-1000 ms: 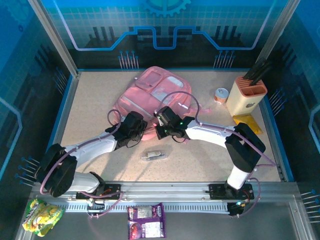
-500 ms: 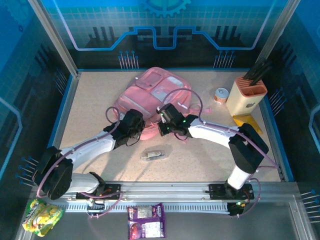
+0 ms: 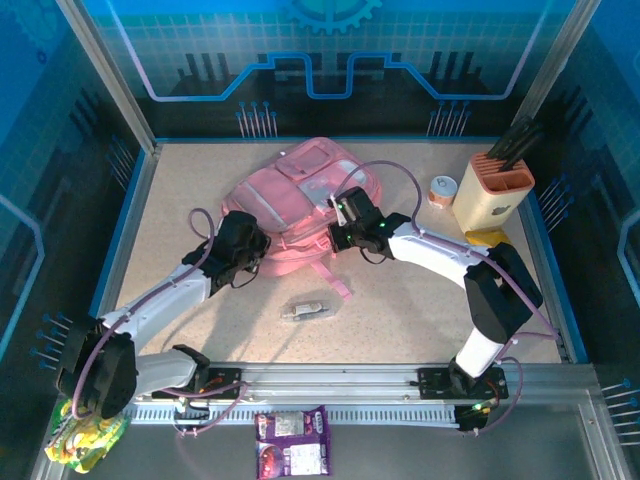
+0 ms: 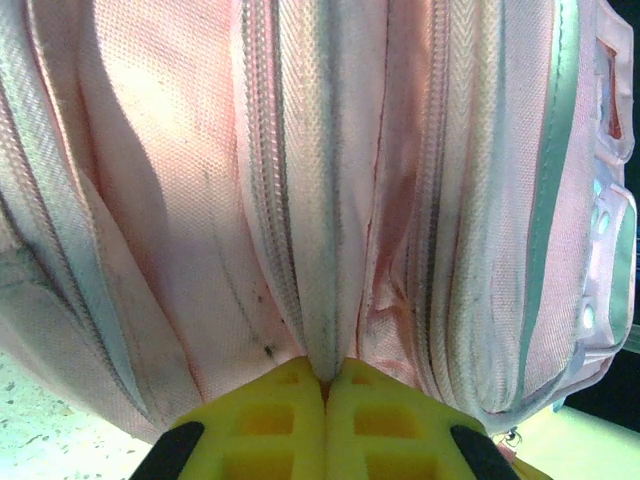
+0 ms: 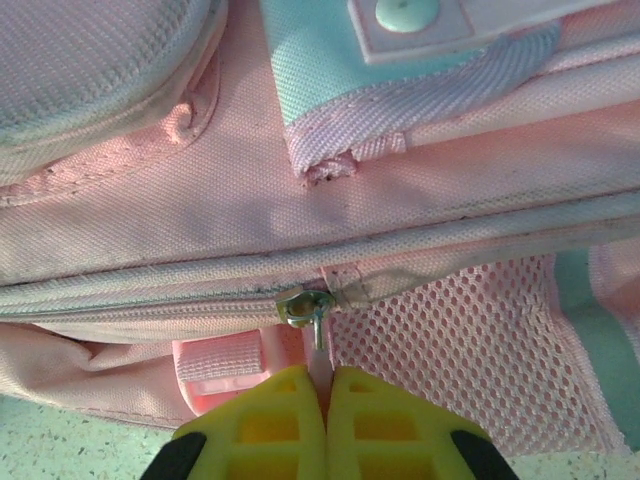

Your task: Pack the student bag

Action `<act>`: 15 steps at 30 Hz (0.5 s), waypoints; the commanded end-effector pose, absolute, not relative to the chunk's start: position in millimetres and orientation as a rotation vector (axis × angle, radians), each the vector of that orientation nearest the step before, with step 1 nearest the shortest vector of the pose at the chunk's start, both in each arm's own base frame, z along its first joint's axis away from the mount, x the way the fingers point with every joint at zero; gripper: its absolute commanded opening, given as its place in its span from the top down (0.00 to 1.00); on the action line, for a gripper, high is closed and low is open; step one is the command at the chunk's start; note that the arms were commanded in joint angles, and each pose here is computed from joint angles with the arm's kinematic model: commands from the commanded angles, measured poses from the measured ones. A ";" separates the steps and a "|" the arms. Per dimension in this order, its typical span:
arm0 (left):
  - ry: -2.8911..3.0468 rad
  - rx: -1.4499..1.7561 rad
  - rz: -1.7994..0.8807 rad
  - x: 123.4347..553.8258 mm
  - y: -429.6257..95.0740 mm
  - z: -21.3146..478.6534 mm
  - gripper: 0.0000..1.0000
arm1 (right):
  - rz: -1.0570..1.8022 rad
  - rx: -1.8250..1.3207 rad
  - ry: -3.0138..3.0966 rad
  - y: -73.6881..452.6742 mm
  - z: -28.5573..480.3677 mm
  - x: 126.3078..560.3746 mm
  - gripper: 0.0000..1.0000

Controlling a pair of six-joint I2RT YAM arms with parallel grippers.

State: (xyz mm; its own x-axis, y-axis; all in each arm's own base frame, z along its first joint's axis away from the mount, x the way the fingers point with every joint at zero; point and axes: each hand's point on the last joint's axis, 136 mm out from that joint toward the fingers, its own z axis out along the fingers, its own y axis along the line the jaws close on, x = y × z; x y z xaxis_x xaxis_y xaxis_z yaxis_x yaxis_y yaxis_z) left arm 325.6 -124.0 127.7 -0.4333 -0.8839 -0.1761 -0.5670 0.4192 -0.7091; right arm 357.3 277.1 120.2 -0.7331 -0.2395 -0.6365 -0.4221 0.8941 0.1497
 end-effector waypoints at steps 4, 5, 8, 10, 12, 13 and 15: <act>2.188 -1.092 -0.737 330.7 -124.7 141.4 0.94 | 0.492 -0.479 2.409 290.2 139.2 345.5 0.78; 2.185 -1.082 -0.735 329.6 -124.9 142.8 0.91 | 0.508 -0.477 2.410 291.6 142.5 343.8 0.71; 2.192 -1.014 -0.725 326.4 -125.0 148.4 0.74 | 0.582 -0.477 2.416 297.1 150.9 337.9 0.60; 2.218 -0.951 -0.692 322.5 -124.0 152.5 0.69 | 0.638 -0.471 2.428 302.6 155.4 334.7 0.53; 2.244 -0.913 -0.638 315.4 -119.9 154.9 0.65 | 0.695 -0.472 2.454 310.1 159.0 331.2 0.45; 2.248 -0.888 -0.627 312.9 -119.6 157.2 0.63 | 0.720 -0.467 2.465 313.3 160.8 330.4 0.43; 2.264 -0.832 -0.606 307.3 -119.4 160.6 0.59 | 0.789 -0.457 2.484 323.7 164.8 328.2 0.39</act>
State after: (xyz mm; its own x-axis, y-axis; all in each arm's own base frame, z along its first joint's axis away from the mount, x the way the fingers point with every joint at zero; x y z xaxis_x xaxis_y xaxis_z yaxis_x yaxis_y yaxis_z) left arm 314.8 -123.3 146.0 -0.5582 -0.7621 -0.3279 -0.4547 0.6116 -0.6475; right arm 338.2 304.5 149.4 -0.7909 -0.1753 -0.5863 -0.4412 0.8273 0.3477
